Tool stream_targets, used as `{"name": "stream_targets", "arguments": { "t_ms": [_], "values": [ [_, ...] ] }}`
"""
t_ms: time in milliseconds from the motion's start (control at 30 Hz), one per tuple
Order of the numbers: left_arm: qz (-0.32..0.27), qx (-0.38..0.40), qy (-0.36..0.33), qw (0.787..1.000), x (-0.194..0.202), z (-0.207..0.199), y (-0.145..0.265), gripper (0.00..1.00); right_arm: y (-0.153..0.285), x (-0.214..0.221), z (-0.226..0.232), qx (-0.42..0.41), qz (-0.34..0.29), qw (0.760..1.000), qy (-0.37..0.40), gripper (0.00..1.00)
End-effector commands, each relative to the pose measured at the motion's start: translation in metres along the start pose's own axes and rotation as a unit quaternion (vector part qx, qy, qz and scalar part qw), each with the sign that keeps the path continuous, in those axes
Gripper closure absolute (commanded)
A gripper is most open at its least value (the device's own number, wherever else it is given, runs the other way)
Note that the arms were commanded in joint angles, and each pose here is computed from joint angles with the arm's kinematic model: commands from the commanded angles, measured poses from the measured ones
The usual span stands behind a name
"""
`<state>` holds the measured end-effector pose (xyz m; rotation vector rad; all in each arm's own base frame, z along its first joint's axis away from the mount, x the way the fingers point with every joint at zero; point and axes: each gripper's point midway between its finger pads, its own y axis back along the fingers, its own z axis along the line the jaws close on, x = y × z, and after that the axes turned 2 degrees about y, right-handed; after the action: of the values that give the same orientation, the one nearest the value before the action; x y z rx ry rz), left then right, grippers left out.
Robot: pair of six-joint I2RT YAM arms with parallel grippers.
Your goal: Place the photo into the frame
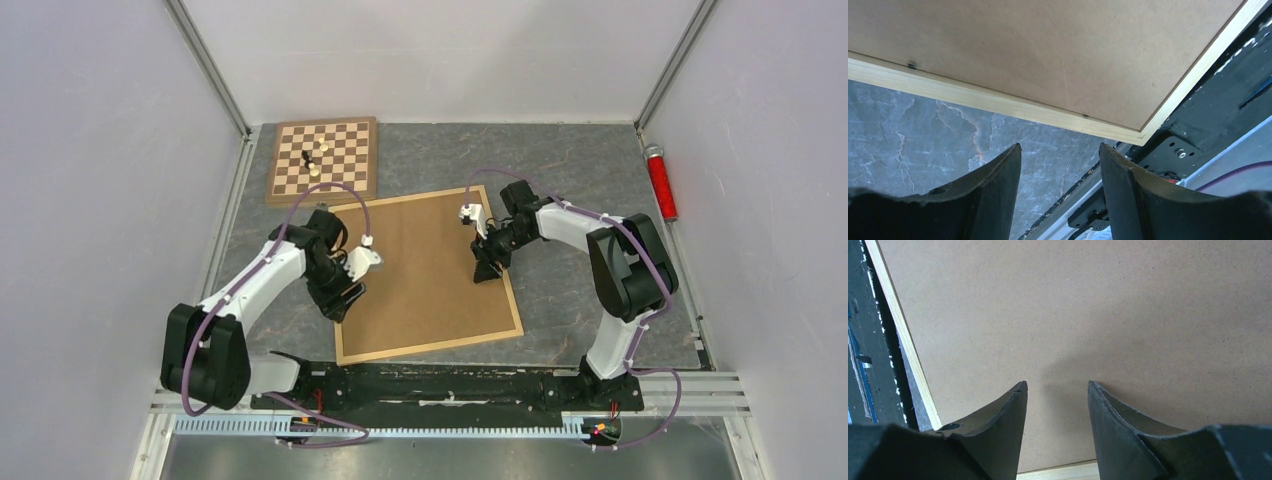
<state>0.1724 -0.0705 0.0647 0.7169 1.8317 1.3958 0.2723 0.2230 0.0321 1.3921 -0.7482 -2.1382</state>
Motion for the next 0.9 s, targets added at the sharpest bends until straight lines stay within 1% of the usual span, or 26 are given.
{"name": "stream_targets", "arguments": {
  "t_ms": [0,233,433,633,867],
  "values": [
    [0.006,-0.028,-0.033,0.999,0.005,0.001,0.000,0.35,-0.004,0.010,-0.002,0.017,0.026,0.999,-0.011,0.49],
    [0.012,-0.065,-0.041,0.997,0.001,0.001,-0.015,0.36,-0.011,0.032,-0.006,0.033,0.056,0.997,-0.038,0.50],
    [0.021,-0.099,-0.053,0.993,0.000,0.005,-0.029,0.36,-0.014,0.037,-0.007,0.040,0.061,0.996,-0.044,0.50],
    [0.024,-0.111,-0.054,0.992,-0.005,0.010,-0.034,0.37,-0.014,0.039,-0.006,0.041,0.060,0.996,-0.044,0.50],
    [0.027,-0.107,-0.062,0.992,-0.005,0.005,-0.036,0.37,-0.012,0.038,-0.005,0.044,0.057,0.997,-0.039,0.52]
  ]
}}
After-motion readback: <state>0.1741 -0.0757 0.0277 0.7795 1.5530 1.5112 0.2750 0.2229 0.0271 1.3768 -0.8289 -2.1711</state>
